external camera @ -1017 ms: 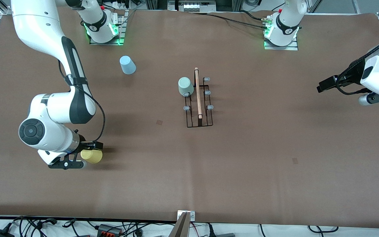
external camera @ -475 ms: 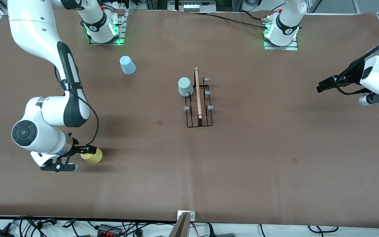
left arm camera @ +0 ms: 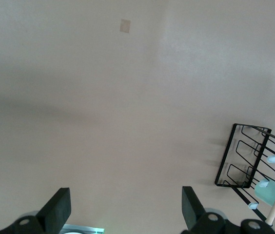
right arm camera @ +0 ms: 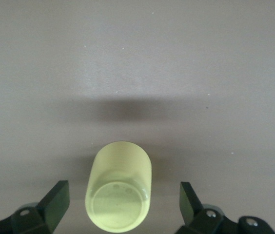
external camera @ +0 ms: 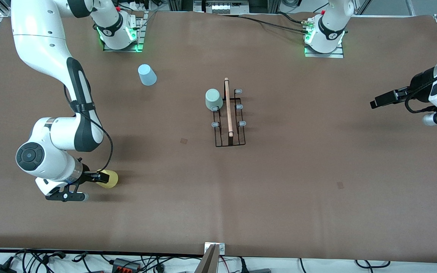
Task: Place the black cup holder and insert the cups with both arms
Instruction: 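Grasp the yellow cup with the right gripper, then lift the yellow cup off the table with the right gripper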
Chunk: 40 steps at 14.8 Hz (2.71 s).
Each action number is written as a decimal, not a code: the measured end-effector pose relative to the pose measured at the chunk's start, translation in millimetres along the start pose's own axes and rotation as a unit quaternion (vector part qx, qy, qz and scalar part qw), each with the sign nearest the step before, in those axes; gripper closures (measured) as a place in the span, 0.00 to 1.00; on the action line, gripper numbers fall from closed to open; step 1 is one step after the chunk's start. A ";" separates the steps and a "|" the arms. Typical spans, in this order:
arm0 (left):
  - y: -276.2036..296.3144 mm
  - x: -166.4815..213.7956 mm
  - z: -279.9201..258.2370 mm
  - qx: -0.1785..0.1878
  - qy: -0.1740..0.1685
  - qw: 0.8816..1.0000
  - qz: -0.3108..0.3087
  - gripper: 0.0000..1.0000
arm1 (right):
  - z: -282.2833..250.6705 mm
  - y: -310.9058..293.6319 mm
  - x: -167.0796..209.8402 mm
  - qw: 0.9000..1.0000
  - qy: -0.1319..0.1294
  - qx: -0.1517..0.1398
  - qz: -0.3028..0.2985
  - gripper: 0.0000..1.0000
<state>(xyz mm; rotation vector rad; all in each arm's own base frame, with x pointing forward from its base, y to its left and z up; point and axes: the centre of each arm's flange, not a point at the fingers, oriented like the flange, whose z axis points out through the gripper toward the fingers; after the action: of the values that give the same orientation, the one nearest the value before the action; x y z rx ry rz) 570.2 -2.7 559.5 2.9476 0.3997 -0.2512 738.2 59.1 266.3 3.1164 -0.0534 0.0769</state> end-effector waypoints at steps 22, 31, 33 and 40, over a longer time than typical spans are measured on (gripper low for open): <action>94.0 -23.7 24.6 0.041 0.012 0.996 0.082 0.00 | 25.6 3.5 -3.5 0.999 -0.018 0.023 -0.025 0.00; 122.7 -18.4 43.2 0.030 0.016 0.997 0.075 0.00 | 38.8 3.1 -5.9 0.999 -0.027 0.023 -0.025 0.11; 94.5 -6.7 26.9 0.026 0.020 0.998 0.049 0.00 | 37.5 3.0 -5.3 0.999 -0.025 0.023 -0.025 0.32; 43.2 4.4 -14.2 0.055 0.042 0.997 0.017 0.00 | -4.3 -13.1 1.7 0.997 -0.060 0.032 -0.044 0.33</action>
<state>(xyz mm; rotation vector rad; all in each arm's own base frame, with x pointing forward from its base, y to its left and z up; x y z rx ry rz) 588.3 -40.2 578.3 3.0790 0.3564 -0.1499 740.2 72.2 270.4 3.1794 0.0849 -0.1136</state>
